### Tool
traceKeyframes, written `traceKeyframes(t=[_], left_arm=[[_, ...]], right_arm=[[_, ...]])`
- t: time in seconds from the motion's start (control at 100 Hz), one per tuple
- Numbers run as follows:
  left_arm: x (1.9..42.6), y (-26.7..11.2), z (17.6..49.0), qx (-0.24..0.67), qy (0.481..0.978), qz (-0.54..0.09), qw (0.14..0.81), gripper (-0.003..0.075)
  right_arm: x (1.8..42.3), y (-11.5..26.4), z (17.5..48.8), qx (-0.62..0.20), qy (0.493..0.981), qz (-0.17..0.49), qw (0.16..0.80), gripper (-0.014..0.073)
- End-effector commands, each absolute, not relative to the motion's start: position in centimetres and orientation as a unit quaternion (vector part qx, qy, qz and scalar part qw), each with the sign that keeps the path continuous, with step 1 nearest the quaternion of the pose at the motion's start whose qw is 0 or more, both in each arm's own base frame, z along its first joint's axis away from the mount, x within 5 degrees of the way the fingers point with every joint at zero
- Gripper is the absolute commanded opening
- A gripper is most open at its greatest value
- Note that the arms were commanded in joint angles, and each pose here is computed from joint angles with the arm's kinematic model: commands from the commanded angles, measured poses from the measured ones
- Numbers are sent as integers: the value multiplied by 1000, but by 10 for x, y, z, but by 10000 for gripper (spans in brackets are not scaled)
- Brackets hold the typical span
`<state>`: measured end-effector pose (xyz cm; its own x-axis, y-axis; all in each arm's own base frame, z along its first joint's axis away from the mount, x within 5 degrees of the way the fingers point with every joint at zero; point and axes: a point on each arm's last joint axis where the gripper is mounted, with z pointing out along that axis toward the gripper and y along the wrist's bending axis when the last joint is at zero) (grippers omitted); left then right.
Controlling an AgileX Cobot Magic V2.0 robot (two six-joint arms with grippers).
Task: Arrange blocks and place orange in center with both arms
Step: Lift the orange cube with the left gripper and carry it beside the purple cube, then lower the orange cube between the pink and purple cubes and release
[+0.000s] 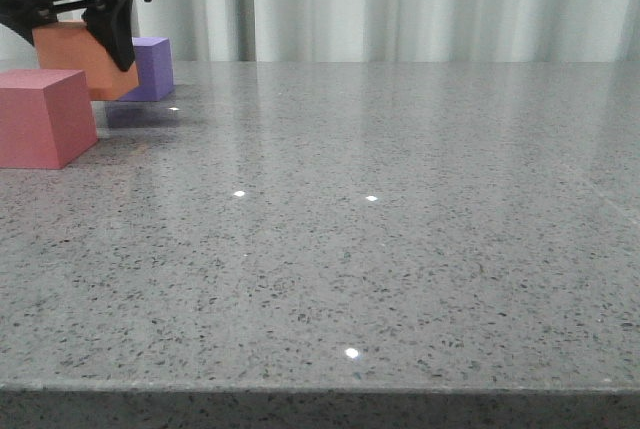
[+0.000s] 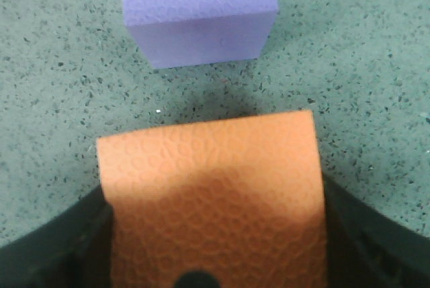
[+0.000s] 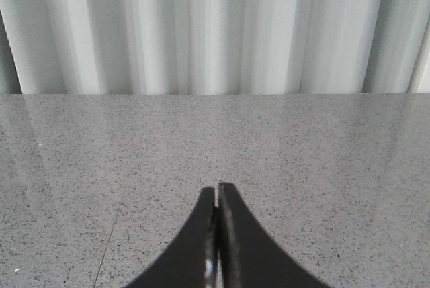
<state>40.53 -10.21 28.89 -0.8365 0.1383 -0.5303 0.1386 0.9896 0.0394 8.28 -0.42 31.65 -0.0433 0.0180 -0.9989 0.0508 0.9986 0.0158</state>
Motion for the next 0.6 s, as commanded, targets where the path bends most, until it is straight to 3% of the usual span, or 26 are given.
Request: traceKeyframes(t=[0.0,0.38,0.48,0.59], left_arm=[[403,-101,316,69,940,-16,335,219],[412,-104,295,70,948,-11,311,244],[412,-105,293,66,949,-19,306,363],[412,-105,294,65,949,-22,307,575]], right_arm=[[82,-4,332,19,685,-19,728,-68],[82,-4,332,19,685,-19,728,-68],[82,-4,332,19,685,-19,728,-68],[82,-4,332,19,685,-19,728,-68]])
